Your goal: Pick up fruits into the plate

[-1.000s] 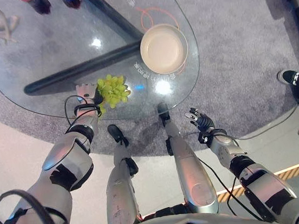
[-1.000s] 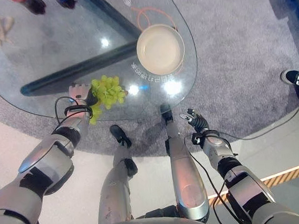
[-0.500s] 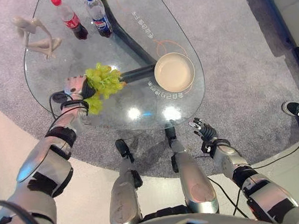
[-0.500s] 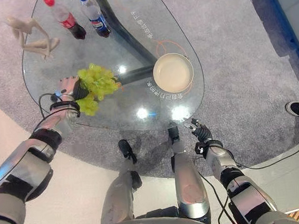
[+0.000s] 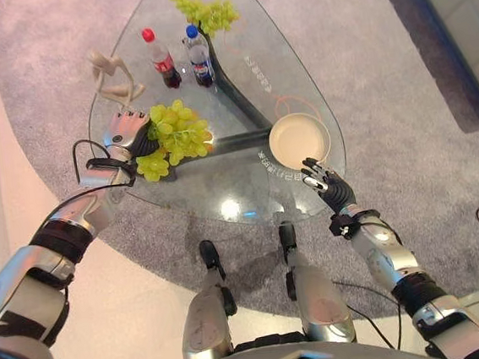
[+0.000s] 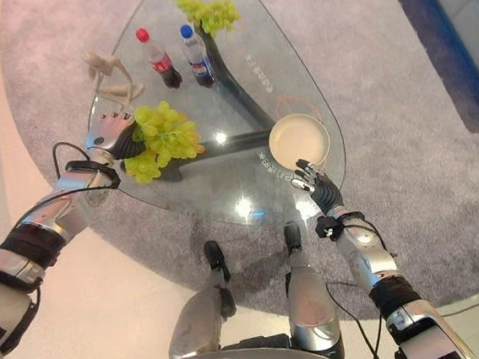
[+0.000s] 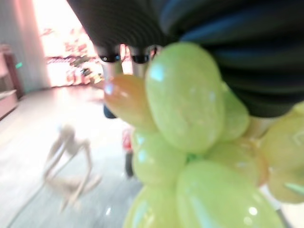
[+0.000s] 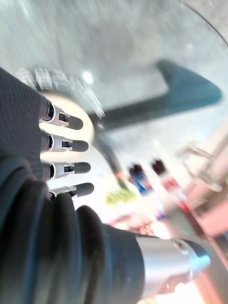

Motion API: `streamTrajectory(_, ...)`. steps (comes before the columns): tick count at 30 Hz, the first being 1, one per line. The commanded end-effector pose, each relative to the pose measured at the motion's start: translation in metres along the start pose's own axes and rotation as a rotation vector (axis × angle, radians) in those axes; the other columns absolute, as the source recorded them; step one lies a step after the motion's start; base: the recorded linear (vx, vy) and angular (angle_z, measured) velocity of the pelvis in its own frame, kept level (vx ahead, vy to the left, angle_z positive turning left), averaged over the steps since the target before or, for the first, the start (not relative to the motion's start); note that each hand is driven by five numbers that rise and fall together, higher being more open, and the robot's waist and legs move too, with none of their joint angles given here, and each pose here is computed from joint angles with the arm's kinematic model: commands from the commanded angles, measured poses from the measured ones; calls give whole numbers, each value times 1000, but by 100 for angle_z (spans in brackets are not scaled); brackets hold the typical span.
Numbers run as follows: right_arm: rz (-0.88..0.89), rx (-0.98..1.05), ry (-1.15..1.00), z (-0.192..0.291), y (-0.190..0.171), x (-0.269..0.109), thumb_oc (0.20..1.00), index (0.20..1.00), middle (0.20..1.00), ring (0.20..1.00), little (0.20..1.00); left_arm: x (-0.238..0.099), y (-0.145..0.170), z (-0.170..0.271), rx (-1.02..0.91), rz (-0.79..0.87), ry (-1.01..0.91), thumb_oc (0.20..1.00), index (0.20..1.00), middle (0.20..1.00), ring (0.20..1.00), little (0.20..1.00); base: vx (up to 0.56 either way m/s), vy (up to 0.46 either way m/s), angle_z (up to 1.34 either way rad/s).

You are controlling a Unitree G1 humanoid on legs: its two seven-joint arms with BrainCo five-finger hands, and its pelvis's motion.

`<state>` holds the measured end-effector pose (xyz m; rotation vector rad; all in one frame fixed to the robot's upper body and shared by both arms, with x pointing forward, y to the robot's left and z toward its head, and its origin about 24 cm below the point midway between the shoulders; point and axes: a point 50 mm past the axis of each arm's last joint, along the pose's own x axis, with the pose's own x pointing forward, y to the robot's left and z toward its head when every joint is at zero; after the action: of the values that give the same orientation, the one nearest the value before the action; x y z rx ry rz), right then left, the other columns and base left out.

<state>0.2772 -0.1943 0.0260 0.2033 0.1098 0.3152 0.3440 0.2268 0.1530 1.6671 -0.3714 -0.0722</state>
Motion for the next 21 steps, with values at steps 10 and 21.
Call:
streamTrajectory(10, 543, 138, 140, 27, 39, -16, 1000, 1000, 1000, 1000, 1000, -14, 40, 49, 60, -50, -397, 200, 200, 200, 200, 200, 192, 41, 9)
streamTrajectory(21, 787, 217, 255, 18, 88, -13, 1000, 1000, 1000, 1000, 1000, -14, 58, 97, 8, -70, -649, 200, 200, 200, 200, 200, 68, 18, 12)
